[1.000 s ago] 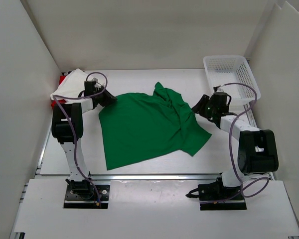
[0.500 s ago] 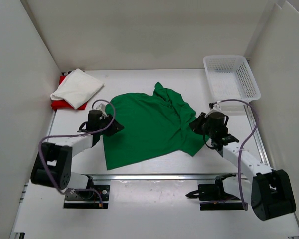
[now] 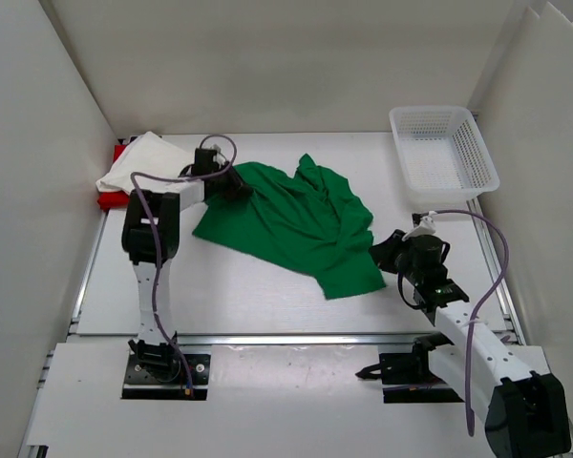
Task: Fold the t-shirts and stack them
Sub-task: Flatten out the tshirt
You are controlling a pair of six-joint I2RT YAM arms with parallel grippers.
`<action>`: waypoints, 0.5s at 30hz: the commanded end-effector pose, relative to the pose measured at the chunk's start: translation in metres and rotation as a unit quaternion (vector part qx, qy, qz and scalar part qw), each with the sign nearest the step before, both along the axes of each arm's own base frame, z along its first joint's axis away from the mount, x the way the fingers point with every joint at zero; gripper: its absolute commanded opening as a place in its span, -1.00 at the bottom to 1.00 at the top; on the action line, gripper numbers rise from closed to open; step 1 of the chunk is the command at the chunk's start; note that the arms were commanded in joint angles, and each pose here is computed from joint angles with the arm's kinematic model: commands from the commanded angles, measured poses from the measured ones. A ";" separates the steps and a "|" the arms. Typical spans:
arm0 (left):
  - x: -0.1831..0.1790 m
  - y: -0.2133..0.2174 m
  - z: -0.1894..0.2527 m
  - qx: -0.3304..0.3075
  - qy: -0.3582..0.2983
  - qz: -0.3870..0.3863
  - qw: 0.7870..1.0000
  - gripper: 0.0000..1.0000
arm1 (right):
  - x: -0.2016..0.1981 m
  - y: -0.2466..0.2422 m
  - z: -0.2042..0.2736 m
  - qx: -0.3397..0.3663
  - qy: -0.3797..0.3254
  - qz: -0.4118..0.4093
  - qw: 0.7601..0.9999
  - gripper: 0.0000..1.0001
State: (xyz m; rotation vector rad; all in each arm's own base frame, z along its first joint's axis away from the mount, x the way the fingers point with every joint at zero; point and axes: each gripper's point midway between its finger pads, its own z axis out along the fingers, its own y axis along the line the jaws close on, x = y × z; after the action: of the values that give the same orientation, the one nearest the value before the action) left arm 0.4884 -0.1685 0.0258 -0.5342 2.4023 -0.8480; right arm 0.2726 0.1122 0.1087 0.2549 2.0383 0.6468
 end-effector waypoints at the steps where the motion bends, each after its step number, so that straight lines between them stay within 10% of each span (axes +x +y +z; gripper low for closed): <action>1: 0.057 0.008 0.011 0.046 -0.001 0.018 0.999 -0.16 | 0.004 -0.004 0.002 0.007 -0.002 -0.003 1.000 -0.85; 5: 0.072 -0.007 0.072 0.018 -0.070 -0.009 0.997 -0.07 | 0.007 0.004 0.003 0.002 0.003 0.010 1.000 -0.80; 15: -0.084 0.115 0.082 0.111 -0.134 0.157 0.972 0.04 | -0.006 0.049 0.000 0.000 0.003 0.098 0.995 -0.76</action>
State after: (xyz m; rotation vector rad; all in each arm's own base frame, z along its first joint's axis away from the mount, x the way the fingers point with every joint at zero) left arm 0.4146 -0.1058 0.1149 -0.5286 2.1703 -0.6466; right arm 0.2574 0.1470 0.0795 0.1353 2.1868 0.7245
